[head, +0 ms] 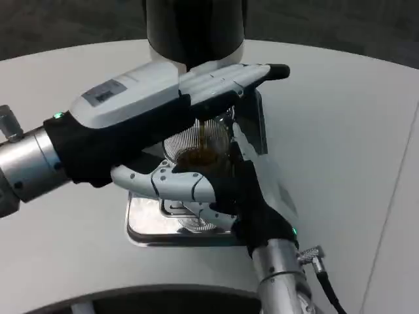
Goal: Grasp the cup under the faucet to collect the drink, then remove the cup.
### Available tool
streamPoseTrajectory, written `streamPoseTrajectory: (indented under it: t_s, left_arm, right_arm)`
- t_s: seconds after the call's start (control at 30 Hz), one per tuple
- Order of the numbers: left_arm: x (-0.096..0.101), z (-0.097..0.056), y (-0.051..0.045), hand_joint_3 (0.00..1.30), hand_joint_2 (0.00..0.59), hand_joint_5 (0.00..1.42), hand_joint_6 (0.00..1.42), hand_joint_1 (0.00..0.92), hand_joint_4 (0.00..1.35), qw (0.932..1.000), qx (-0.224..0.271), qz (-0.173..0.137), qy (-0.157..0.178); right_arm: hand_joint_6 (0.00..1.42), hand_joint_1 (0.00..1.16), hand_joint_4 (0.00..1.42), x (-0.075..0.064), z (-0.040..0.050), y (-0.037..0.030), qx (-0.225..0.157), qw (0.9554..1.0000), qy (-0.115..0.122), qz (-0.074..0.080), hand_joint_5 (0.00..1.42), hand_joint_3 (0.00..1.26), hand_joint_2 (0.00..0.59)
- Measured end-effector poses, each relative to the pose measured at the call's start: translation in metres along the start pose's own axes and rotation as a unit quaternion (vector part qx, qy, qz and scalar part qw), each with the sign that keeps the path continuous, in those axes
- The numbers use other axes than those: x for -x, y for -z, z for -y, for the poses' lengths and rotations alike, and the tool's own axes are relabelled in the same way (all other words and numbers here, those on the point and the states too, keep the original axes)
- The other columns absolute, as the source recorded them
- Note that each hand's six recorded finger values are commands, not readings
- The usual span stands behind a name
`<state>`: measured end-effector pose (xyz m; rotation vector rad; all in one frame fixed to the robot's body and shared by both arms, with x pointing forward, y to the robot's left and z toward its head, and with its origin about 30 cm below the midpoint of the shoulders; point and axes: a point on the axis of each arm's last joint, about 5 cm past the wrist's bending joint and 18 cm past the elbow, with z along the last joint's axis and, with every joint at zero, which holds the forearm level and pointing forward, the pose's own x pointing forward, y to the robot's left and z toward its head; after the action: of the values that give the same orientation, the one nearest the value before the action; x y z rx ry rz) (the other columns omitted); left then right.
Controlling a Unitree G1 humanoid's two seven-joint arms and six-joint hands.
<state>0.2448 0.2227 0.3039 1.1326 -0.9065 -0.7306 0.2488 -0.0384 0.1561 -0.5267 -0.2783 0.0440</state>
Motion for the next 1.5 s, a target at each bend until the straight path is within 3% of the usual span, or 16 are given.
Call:
streamPoseTrajectory:
  t_s: [0.37, 0.57, 0.67, 0.77, 0.97, 1.03, 1.13, 1.2, 1.37, 1.5]
  left_arm:
    - [0.001, -0.001, 0.0008, 0.00, 0.164, 0.02, 0.00, 0.000, 0.00, 1.0000, 0.005, -0.001, -0.003]
    - [0.008, 0.002, 0.0051, 0.00, 0.186, 0.00, 0.00, 0.000, 0.00, 0.9979, 0.029, -0.013, -0.056]
    - [0.014, 0.007, 0.0076, 0.00, 0.188, 0.00, 0.00, 0.000, 0.00, 0.9910, 0.053, -0.011, -0.123]
    - [0.019, 0.005, 0.0085, 0.00, 0.192, 0.00, 0.00, 0.000, 0.00, 0.9855, 0.054, -0.014, -0.160]
    - [0.028, 0.013, 0.0092, 0.00, 0.205, 0.03, 0.00, 0.000, 0.00, 0.9831, 0.066, -0.029, -0.168]
    - [0.033, 0.015, 0.0093, 0.00, 0.206, 0.04, 0.00, 0.000, 0.00, 0.9786, 0.078, -0.029, -0.188]
    - [0.042, 0.018, 0.0076, 0.00, 0.208, 0.05, 0.02, 0.000, 0.00, 0.9649, 0.088, -0.029, -0.246]
    - [0.047, 0.018, 0.0070, 0.00, 0.209, 0.05, 0.02, 0.000, 0.00, 0.9603, 0.084, -0.037, -0.263]
    - [0.056, 0.022, 0.0061, 0.00, 0.210, 0.05, 0.02, 0.000, 0.00, 0.9569, 0.085, -0.054, -0.273]
    - [0.057, 0.022, 0.0061, 0.00, 0.210, 0.05, 0.02, 0.000, 0.00, 0.9566, 0.086, -0.056, -0.273]
  right_arm:
    - [0.05, 0.61, 0.00, -0.005, -0.0049, 0.0013, -0.005, 1.0000, 0.000, 0.008, 0.00, 0.00, 0.188]
    - [0.06, 0.62, 0.00, -0.005, -0.0054, 0.0013, -0.005, 0.9999, 0.001, 0.011, 0.00, 0.00, 0.197]
    - [0.07, 0.63, 0.00, -0.006, -0.0056, 0.0017, -0.008, 0.9999, 0.003, 0.012, 0.00, 0.00, 0.197]
    - [0.08, 0.63, 0.00, -0.006, -0.0064, 0.0023, -0.012, 0.9999, 0.004, 0.011, 0.00, 0.00, 0.196]
    - [0.10, 0.69, 0.05, -0.007, -0.0077, 0.0028, -0.014, 0.9998, 0.005, 0.014, 0.01, 0.00, 0.188]
    - [0.11, 0.70, 0.08, -0.007, -0.0078, 0.0028, -0.017, 0.9997, 0.007, 0.014, 0.03, 0.00, 0.182]
    - [0.14, 0.75, 0.11, -0.008, -0.0087, 0.0033, -0.020, 0.9997, 0.006, 0.015, 0.05, 0.00, 0.172]
    - [0.17, 0.82, 0.16, -0.010, -0.0095, 0.0045, -0.022, 0.9997, 0.003, 0.013, 0.08, 0.00, 0.171]
    - [0.23, 0.89, 0.26, -0.016, -0.0088, 0.0066, -0.049, 0.9986, 0.000, 0.020, 0.16, 0.06, 0.176]
    - [0.33, 0.93, 0.39, -0.021, -0.0098, 0.0077, -0.062, 0.9976, -0.008, 0.030, 0.28, 0.19, 0.173]
